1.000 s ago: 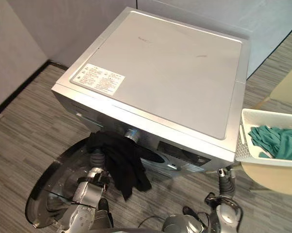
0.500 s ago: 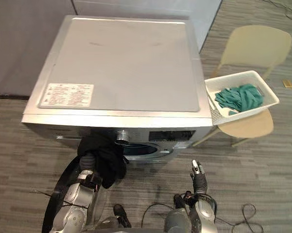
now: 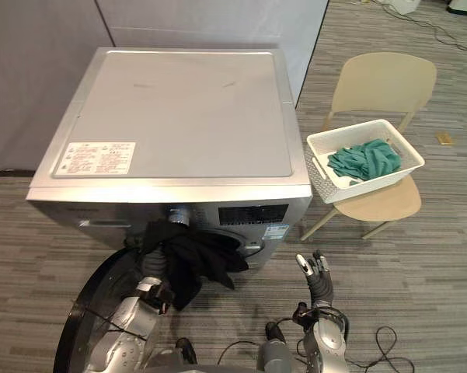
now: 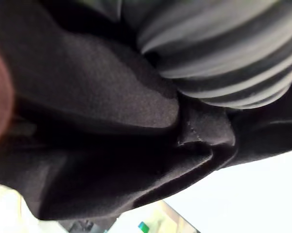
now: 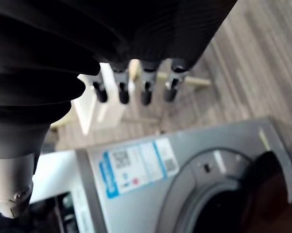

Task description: Pick up the laundry basket with both hands and put the clothes into the washing machine.

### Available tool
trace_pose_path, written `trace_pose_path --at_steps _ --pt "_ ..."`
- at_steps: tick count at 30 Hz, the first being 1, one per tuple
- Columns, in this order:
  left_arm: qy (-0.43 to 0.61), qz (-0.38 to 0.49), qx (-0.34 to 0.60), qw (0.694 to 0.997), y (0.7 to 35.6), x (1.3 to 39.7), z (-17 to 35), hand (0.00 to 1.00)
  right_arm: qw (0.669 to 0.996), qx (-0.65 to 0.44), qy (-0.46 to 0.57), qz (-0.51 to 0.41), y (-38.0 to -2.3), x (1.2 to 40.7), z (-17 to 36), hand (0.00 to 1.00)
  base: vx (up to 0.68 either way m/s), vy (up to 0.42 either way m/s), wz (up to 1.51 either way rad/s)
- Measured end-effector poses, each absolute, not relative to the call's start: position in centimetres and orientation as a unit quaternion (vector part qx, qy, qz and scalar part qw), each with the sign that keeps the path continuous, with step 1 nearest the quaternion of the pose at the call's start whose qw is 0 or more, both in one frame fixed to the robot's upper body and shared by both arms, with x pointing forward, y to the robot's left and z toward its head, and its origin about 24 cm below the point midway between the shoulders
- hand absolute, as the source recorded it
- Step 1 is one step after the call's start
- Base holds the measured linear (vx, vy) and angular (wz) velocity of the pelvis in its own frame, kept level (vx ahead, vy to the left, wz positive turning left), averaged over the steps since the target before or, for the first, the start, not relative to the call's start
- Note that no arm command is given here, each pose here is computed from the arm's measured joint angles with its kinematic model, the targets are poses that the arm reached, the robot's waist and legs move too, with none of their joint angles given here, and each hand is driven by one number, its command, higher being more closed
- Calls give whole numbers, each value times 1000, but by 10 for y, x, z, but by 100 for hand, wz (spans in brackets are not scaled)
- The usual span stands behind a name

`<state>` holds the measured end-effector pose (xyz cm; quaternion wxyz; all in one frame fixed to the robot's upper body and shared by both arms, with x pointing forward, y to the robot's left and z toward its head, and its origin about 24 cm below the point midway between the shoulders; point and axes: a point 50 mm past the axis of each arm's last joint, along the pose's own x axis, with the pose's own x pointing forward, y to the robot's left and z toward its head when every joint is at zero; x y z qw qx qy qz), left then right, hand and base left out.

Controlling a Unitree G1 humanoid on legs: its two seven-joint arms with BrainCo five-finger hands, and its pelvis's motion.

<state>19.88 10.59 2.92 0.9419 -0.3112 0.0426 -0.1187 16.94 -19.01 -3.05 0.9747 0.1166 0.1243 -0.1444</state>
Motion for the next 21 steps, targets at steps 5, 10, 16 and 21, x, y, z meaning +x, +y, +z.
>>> trace_pose_path --at_steps 5,10,16,21 --pt "44 -142 -343 928 89 191 33 100 983 94 87 -130 -196 177 -12 0 -117 14 1" --pt "53 -171 -335 925 83 189 34 100 988 108 72 -81 -171 185 -4 0 -110 43 -8" --pt "28 -201 -320 925 70 217 48 100 991 118 20 -64 -159 201 20 0 -17 45 -34" --pt "-4 -133 -304 943 78 272 65 100 986 140 -28 -88 -162 211 39 0 25 21 -11"
